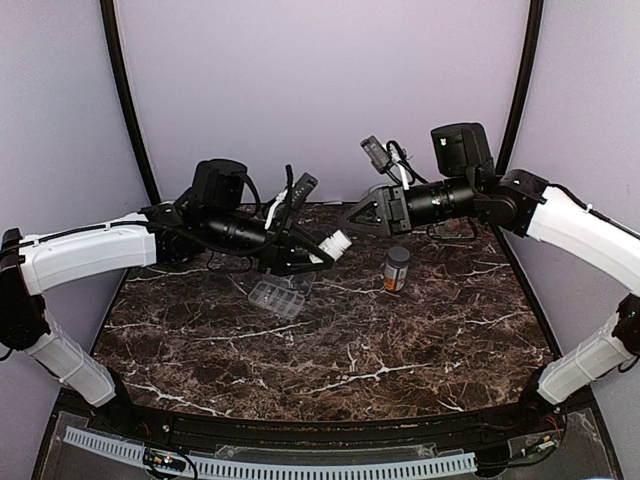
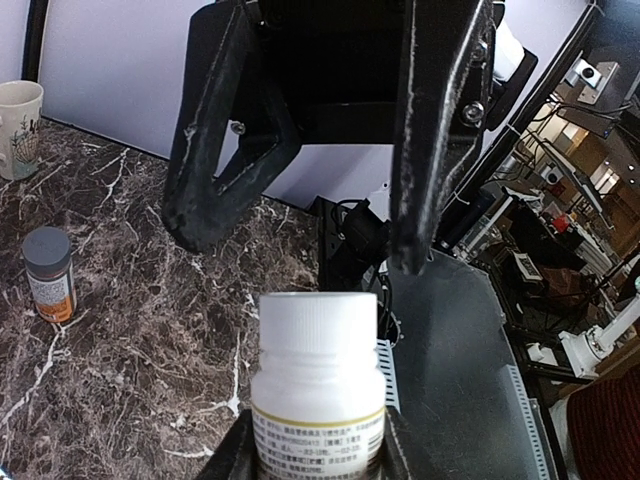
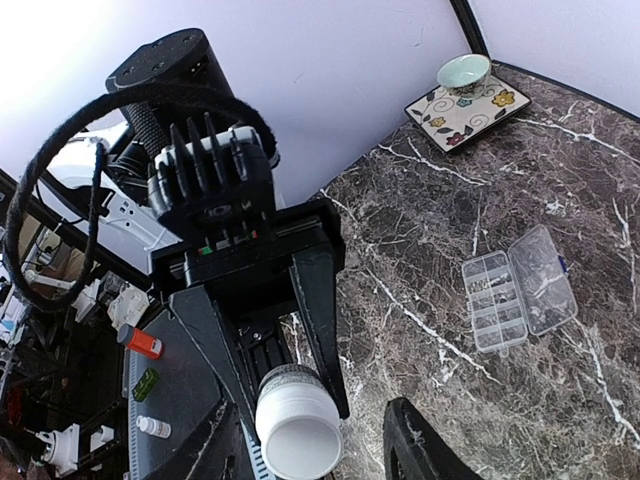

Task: Sort the pills into containers
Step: Screw the lid of the pill bottle onto the pill bottle.

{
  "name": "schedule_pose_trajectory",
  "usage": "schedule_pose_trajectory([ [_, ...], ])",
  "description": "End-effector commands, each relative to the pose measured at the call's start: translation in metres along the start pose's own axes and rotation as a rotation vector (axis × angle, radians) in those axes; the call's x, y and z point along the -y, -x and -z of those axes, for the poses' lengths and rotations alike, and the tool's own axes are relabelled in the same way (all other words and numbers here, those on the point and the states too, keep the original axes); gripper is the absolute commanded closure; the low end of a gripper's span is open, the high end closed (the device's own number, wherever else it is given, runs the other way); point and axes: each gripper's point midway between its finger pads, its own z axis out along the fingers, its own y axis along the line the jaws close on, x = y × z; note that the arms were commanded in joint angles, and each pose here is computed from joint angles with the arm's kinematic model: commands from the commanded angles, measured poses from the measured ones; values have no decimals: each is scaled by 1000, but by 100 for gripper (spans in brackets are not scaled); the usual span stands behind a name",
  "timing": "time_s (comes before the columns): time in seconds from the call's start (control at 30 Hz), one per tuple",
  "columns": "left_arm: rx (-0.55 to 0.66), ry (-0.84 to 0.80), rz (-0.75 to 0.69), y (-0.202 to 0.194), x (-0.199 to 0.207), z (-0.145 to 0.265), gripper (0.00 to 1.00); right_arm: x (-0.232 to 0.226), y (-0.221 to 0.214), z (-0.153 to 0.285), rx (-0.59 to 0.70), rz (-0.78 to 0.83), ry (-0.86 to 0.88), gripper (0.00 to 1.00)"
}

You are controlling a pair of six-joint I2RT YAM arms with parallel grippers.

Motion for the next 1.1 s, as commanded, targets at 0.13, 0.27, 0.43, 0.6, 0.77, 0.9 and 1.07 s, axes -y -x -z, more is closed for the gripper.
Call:
schedule_pose_trajectory([
  [0.13, 34, -69, 2, 17, 7, 8, 100, -10, 3, 1, 3, 37, 49, 52],
  [0.27, 37, -71, 6, 18, 4, 8, 100, -9, 0, -2, -12, 30, 62, 53],
  [0.43, 46, -82, 7, 21, 3, 9, 100, -7, -5, -6, -32, 20, 72, 54],
  [0.6, 49, -93, 10, 24, 2, 9, 100, -5, -7, -9, -38, 18, 79, 54],
  [0.77, 46, -100, 11, 24, 1, 8, 100, -5, -7, -11, -42, 15, 82, 56],
  [0.9, 44, -102, 14, 23, -1, 7, 100, -5, -7, -11, -43, 16, 84, 61],
  [1.07, 47, -103, 10, 25, -1, 7, 100, -4, -8, -13, -54, 12, 86, 74],
])
